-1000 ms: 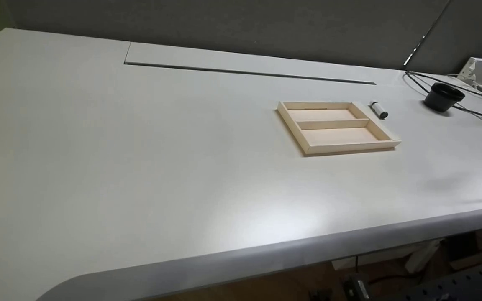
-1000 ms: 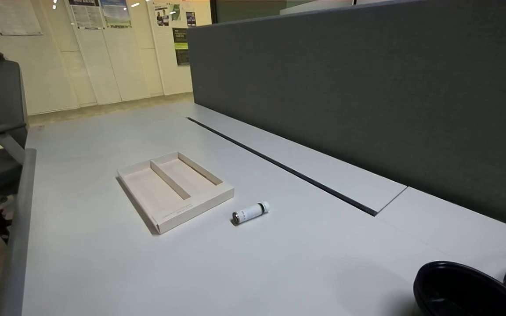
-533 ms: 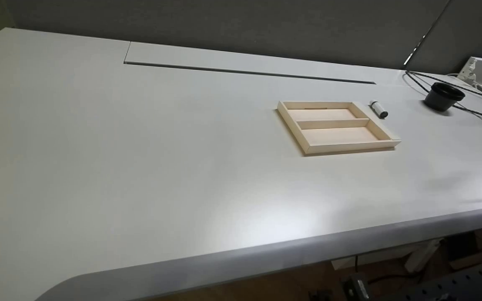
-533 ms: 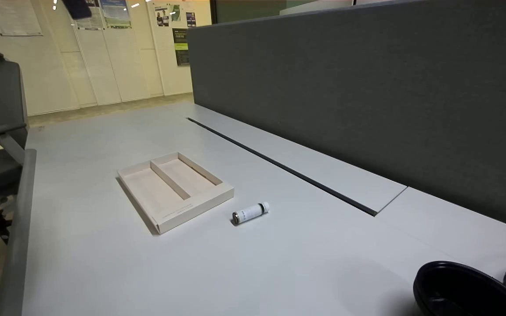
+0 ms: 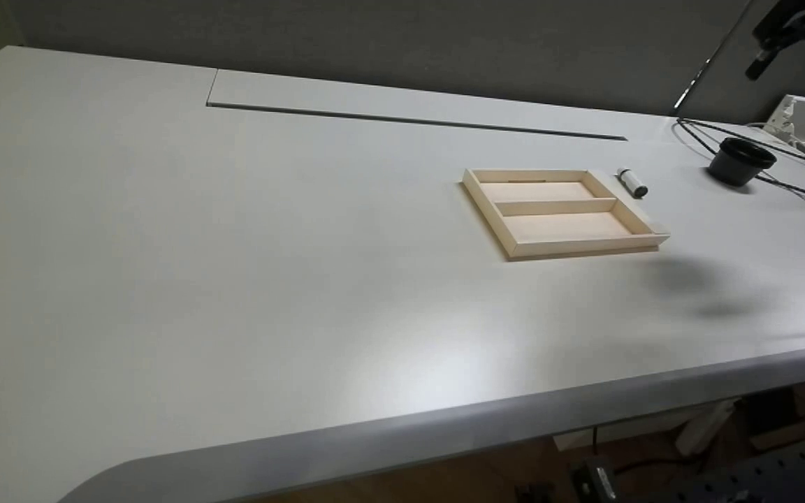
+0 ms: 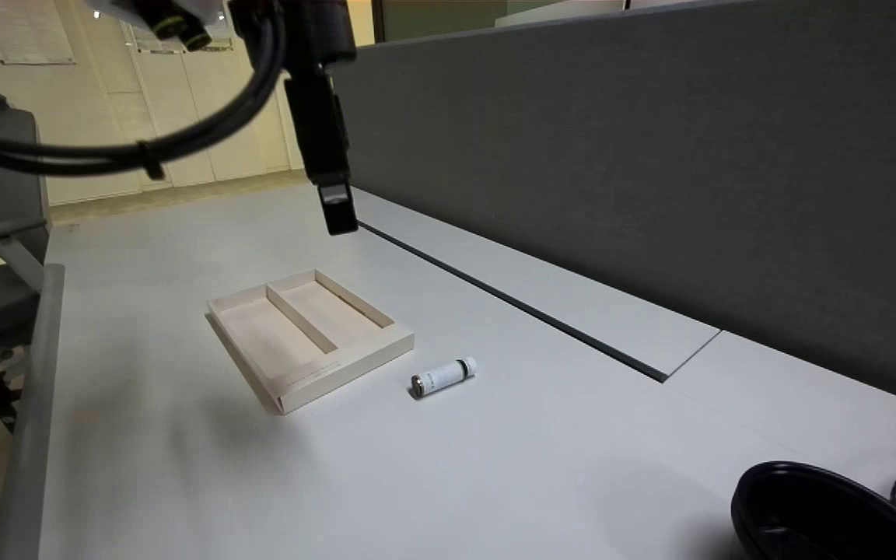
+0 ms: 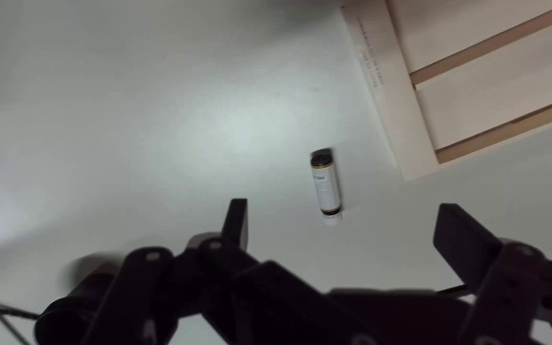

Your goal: Take the bottle from the table and put it on the tray

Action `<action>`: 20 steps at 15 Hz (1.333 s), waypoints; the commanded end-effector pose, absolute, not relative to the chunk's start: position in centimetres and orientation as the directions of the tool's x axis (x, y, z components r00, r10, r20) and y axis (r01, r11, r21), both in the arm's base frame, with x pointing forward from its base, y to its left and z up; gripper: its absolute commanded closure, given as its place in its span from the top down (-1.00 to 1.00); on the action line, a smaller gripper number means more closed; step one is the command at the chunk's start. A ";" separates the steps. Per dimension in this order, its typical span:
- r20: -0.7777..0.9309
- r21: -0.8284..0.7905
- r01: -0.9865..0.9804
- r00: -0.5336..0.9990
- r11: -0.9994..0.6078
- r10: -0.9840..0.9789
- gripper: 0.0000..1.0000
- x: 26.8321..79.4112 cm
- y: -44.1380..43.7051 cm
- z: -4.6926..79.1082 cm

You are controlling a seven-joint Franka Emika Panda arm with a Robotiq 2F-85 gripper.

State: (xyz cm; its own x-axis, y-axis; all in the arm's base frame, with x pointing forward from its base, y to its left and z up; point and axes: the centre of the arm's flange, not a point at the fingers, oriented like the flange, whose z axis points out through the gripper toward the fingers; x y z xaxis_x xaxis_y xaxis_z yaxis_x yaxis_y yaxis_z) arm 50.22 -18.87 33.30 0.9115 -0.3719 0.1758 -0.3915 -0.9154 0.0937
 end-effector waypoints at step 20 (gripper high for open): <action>0.082 0.067 -0.248 0.967 -0.966 -0.242 1.00 65.6 -25.0 16.8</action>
State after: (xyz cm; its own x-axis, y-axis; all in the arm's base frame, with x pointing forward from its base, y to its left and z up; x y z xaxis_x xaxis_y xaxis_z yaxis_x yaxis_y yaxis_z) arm 63.00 -25.21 16.57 0.9654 -0.2578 0.0402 -0.2605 -0.9606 0.0965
